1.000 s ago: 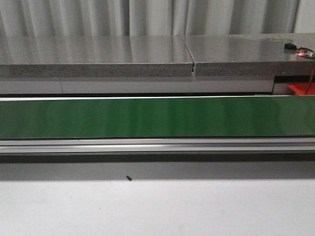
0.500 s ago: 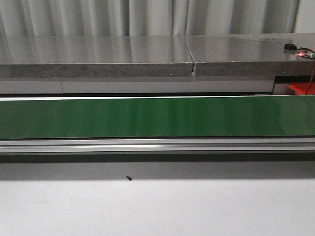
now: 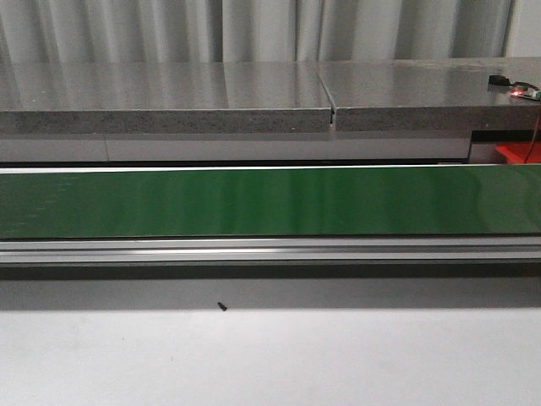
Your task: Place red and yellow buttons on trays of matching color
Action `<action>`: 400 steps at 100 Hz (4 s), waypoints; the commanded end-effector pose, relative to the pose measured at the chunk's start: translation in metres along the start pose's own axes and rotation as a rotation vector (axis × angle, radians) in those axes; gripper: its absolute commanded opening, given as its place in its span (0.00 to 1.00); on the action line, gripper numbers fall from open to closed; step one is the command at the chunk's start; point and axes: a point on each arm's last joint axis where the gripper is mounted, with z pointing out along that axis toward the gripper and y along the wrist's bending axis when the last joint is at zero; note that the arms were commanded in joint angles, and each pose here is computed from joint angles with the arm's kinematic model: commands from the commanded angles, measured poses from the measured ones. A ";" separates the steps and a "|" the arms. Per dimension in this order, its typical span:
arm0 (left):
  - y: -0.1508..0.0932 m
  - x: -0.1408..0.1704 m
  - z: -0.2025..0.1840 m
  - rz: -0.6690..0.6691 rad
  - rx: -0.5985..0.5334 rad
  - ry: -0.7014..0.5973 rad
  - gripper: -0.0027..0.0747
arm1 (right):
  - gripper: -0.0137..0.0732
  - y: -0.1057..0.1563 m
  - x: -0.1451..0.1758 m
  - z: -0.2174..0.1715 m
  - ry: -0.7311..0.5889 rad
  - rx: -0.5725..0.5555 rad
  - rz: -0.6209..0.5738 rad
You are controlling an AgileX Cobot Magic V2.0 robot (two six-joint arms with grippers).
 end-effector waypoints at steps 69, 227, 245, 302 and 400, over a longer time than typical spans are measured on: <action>-0.092 -0.004 -0.011 0.197 0.241 -0.127 0.79 | 0.08 -0.001 -0.014 -0.005 -0.092 0.011 -0.017; 0.067 -0.024 0.072 -0.024 -0.058 -0.043 0.79 | 0.08 -0.001 -0.014 -0.005 -0.092 0.011 -0.017; 0.069 -0.030 0.073 -0.014 -0.081 -0.098 0.64 | 0.08 -0.001 -0.014 -0.005 -0.092 0.011 -0.017; 0.041 -0.026 0.013 0.037 -0.057 -0.183 0.32 | 0.08 -0.001 -0.014 -0.005 -0.092 0.011 -0.017; -0.072 -0.004 0.009 0.288 0.128 -0.108 0.80 | 0.08 -0.001 -0.014 -0.005 -0.092 0.011 -0.017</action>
